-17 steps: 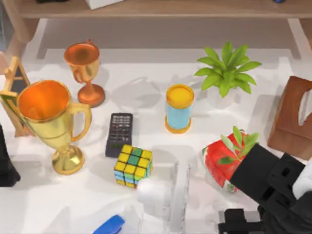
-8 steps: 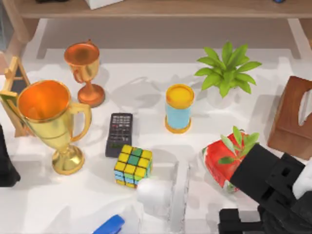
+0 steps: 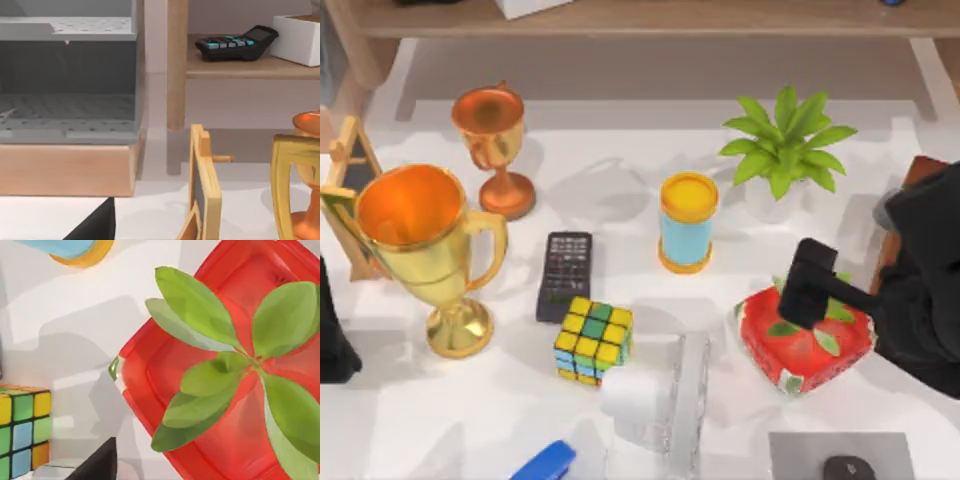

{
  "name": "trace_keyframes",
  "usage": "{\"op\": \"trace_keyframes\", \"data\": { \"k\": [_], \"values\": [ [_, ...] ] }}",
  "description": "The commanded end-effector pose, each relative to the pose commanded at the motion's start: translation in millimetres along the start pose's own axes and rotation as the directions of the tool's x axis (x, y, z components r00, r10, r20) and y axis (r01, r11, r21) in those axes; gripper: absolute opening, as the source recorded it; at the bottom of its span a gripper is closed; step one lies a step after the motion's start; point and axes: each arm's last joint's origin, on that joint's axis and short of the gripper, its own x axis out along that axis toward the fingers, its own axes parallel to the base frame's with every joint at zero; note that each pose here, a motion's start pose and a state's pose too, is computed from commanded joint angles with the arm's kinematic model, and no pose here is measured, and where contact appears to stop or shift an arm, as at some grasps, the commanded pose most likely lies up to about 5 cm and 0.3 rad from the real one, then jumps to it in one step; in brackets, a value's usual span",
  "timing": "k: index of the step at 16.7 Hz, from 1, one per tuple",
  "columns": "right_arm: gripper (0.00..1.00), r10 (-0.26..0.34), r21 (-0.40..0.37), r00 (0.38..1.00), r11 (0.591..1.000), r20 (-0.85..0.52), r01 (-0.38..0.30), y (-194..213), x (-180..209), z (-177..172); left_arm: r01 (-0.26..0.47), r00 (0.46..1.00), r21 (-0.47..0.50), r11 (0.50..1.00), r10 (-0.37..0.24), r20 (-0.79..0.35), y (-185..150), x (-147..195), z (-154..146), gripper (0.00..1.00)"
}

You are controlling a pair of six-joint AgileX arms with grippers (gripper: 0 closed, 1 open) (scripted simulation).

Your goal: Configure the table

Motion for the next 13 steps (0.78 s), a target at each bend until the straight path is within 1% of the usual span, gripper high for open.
{"op": "trace_keyframes", "data": {
  "k": [1, 3, 5, 6, 7, 9, 11, 13],
  "values": [
    [1.0, 0.051, 0.066, 0.996, 0.996, 0.071, -0.055, -3, -4, 16, 0.0, 1.0, 0.0, 1.0, 0.0, 0.0, 0, 0, 0, 1.0],
    [1.0, 0.126, 0.183, 0.966, 0.968, 0.227, -0.169, -16, -11, 49, 0.0, 1.0, 0.0, 1.0, 0.0, 0.0, 0, 0, 0, 1.0],
    [1.0, 0.167, 0.271, 0.907, 0.92, 0.385, -0.284, -35, -18, 81, 0.0, 1.0, 0.0, 1.0, 0.0, 0.0, 0, 0, 0, 1.0],
    [1.0, 0.178, 0.301, 0.869, 0.89, 0.461, -0.342, -47, -21, 95, 0.0, 1.0, 0.0, 1.0, 0.0, 0.0, 0, 0, 0, 1.0],
    [1.0, 0.183, 0.321, 0.826, 0.859, 0.533, -0.398, -61, -25, 109, 0.0, 1.0, 0.0, 1.0, 0.0, 0.0, 0, 0, 0, 1.0],
    [1.0, 0.182, 0.336, 0.73, 0.797, 0.659, -0.502, -91, -33, 132, 0.0, 1.0, 0.0, 1.0, 0.0, 0.0, 0, 0, 0, 1.0],
    [1.0, 0.174, 0.321, 0.629, 0.74, 0.758, -0.592, -124, -41, 149, 0.0, 1.0, 0.0, 1.0, 0.0, 0.0, 0, 0, 0, 1.0],
    [1.0, 0.166, 0.29, 0.536, 0.691, 0.828, -0.662, -158, -47, 158, 0.0, 1.0, 0.0, 1.0, 0.0, 0.0, 0, 0, 0, 1.0]
  ]
}}
